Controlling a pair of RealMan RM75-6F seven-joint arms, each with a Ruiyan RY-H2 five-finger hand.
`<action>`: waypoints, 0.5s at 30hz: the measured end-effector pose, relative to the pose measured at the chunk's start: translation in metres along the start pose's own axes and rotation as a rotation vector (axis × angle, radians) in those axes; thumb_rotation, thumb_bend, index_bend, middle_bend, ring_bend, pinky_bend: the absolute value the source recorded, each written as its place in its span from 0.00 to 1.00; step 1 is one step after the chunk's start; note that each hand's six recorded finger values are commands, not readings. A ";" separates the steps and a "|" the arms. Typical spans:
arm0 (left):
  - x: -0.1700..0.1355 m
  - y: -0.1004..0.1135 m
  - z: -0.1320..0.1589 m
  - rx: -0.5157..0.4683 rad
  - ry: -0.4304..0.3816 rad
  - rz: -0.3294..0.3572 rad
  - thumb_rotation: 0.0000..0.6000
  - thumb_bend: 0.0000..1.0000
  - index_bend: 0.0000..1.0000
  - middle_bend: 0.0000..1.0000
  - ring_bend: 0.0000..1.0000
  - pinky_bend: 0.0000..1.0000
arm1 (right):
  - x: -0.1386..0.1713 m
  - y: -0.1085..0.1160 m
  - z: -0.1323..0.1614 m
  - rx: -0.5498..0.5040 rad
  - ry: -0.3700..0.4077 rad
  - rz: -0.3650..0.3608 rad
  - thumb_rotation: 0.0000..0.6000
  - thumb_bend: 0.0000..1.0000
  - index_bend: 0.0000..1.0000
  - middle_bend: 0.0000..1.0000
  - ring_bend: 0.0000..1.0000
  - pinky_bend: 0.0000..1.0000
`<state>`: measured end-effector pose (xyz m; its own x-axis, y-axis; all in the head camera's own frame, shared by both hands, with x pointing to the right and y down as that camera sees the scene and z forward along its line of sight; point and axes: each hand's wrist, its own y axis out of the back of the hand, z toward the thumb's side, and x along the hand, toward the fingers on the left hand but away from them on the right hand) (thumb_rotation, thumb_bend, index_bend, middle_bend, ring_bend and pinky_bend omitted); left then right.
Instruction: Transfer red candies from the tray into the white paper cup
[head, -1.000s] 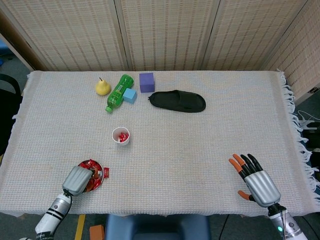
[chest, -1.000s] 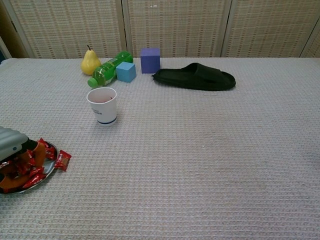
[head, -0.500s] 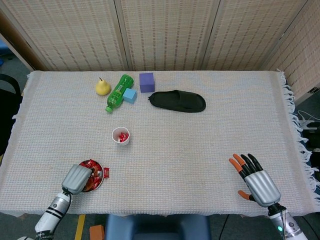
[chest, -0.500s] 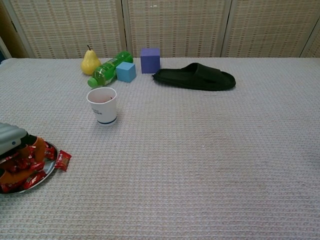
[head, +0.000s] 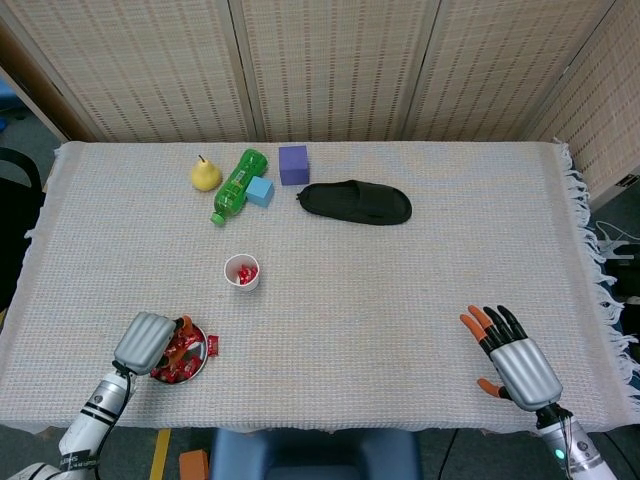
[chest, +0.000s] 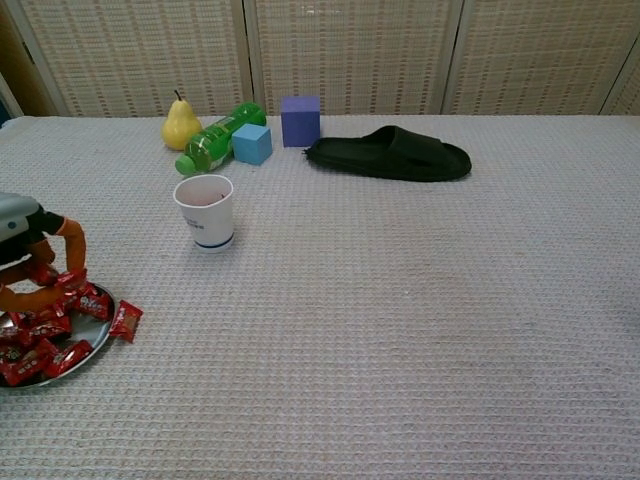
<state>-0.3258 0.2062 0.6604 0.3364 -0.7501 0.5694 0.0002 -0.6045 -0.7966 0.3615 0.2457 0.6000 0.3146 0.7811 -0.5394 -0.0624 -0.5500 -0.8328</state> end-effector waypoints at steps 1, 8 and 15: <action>0.004 0.006 0.002 -0.003 -0.006 0.008 1.00 0.40 0.70 0.88 1.00 1.00 | -0.001 0.000 -0.001 0.000 -0.004 0.001 1.00 0.00 0.00 0.00 0.00 0.00; 0.045 0.046 0.022 0.017 -0.040 0.038 1.00 0.40 0.70 0.88 1.00 1.00 | -0.008 0.000 -0.007 0.002 -0.034 -0.006 1.00 0.00 0.00 0.00 0.00 0.00; 0.085 0.060 0.045 0.045 -0.060 0.025 1.00 0.40 0.70 0.88 1.00 1.00 | -0.011 0.000 -0.012 -0.001 -0.052 -0.005 1.00 0.00 0.00 0.00 0.00 0.00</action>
<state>-0.2543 0.1181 0.6522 0.3923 -0.7469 0.5368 0.0331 -0.5718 -0.8197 0.3691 0.2336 0.6080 0.2654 0.7979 -0.5412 -0.0603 -0.5465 -0.8353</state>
